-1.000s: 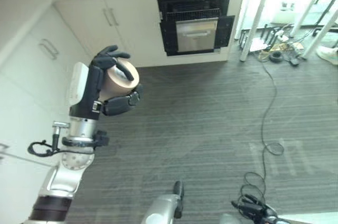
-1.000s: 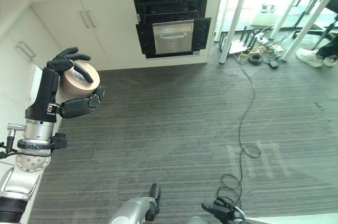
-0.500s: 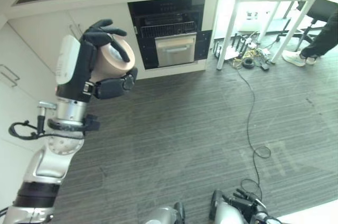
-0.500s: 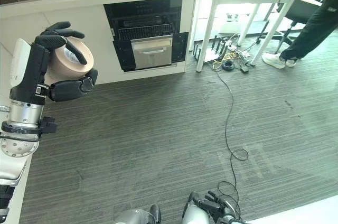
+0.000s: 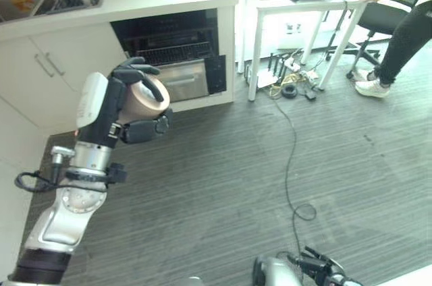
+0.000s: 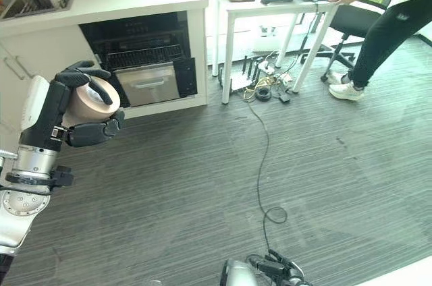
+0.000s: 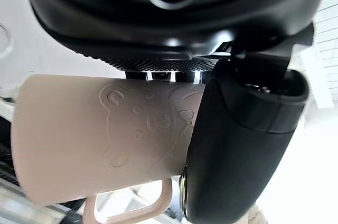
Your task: Place the dishes in the dishwasher.
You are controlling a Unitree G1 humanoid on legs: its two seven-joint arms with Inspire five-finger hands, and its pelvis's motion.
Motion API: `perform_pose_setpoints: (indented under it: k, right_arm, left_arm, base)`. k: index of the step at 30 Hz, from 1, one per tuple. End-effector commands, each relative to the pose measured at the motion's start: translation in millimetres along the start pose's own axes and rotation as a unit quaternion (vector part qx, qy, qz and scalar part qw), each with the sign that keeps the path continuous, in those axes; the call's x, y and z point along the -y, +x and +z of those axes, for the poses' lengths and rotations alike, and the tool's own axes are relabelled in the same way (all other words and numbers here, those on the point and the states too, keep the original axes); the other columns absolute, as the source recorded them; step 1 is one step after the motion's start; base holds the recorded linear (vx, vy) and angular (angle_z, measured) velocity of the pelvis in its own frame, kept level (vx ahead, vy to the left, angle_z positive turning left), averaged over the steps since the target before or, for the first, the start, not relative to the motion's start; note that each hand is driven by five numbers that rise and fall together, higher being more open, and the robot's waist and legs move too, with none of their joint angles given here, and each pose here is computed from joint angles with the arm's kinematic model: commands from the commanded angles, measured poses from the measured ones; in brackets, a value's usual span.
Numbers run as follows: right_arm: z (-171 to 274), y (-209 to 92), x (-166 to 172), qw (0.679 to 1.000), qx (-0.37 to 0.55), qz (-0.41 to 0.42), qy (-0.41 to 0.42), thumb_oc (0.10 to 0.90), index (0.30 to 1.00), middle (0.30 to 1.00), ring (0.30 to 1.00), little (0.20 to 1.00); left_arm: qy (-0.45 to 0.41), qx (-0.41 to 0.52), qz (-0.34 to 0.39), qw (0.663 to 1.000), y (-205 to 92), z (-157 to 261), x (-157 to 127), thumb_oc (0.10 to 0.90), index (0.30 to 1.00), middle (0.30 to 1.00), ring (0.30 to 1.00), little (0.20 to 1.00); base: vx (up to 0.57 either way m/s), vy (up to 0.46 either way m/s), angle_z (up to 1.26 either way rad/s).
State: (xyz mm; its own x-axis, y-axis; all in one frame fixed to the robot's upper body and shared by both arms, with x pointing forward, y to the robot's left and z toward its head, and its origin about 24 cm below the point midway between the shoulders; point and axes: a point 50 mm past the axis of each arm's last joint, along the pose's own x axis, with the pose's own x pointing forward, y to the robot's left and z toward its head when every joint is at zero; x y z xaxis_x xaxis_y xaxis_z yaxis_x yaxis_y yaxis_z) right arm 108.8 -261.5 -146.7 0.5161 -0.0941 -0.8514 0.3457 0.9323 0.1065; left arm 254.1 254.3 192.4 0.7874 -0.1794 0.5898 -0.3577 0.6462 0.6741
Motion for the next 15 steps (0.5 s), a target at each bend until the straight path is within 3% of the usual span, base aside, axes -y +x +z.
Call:
perform_pose_setpoints:
  k: [1,7,15]
  right_arm:
    - [16.1,-6.6,25.4,0.999,0.026,-0.026,-0.005,0.800,0.900,0.900,0.900,0.900]
    - [8.6,-7.3,26.9,0.999,0.004,-0.042,-0.002,0.800,0.900,0.900,0.900,0.900]
    - [-9.9,-10.4,23.4,0.999,0.000,-0.052,0.003,0.800,0.900,0.900,0.900,0.900]
  left_arm:
    - [0.000,0.127,0.146,0.981,36.0,41.8,-58.6,0.400,0.300,0.300,0.300,0.300]
    - [-0.001,0.116,0.172,0.978,27.3,35.2,-39.5,0.400,0.300,0.300,0.300,0.300]
    - [0.004,0.126,0.176,0.976,18.8,38.0,-20.5,0.400,0.300,0.300,0.300,0.300]
  base:
    - [0.32,-0.052,-0.11]
    - [0.25,0.120,-0.24]
    - [0.26,0.281,-0.02]
